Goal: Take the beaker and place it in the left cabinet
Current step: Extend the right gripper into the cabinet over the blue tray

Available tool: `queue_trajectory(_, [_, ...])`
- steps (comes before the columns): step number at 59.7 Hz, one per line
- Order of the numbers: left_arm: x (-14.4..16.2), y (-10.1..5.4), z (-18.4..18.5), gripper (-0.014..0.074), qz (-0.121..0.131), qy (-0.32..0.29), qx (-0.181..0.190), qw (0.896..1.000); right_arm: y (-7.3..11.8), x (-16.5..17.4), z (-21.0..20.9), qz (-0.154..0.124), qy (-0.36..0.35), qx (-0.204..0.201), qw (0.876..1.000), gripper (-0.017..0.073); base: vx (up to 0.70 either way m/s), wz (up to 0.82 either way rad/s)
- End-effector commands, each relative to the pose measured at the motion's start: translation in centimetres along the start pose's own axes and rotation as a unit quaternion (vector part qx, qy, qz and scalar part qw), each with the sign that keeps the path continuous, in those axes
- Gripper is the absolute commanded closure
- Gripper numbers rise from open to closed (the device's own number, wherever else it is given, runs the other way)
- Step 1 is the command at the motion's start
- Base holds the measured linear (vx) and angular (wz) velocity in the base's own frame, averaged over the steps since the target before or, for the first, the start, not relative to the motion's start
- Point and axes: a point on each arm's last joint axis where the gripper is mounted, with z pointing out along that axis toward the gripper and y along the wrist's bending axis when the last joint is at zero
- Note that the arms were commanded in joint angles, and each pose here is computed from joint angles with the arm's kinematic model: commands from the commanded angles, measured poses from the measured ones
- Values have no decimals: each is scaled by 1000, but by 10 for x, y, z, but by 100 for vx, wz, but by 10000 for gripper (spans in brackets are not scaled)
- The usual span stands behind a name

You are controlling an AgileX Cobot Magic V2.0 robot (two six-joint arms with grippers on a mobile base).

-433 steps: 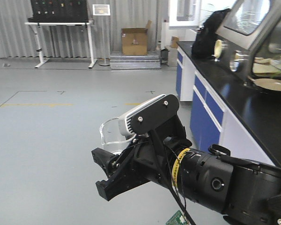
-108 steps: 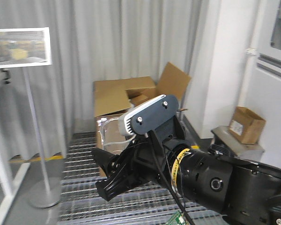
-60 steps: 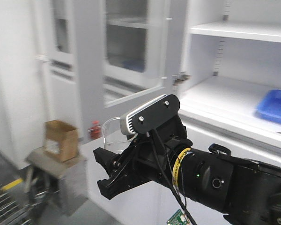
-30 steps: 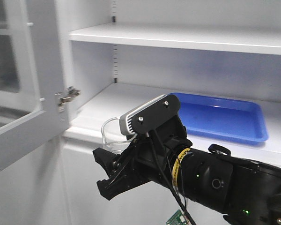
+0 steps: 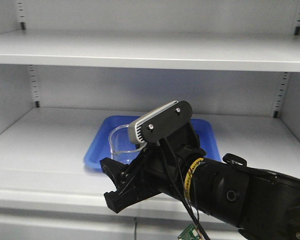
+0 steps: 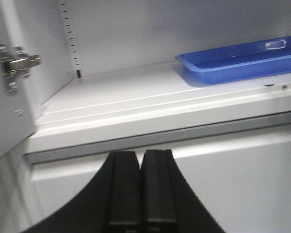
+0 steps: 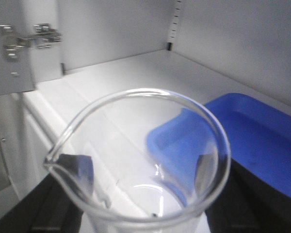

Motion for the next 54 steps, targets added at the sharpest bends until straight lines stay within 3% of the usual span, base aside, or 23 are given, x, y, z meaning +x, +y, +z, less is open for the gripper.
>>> queue_trajectory(1, [-3, 0, -1, 592, -3, -39, -3, 999, -2, -26, -13, 0, -54, -9, 998, 561, 22, -35])
queue_trajectory(54, [-3, 0, -1, 592, -3, -39, -3, 999, 1, -28, -14, -6, -67, -21, 997, 561, 9, -10])
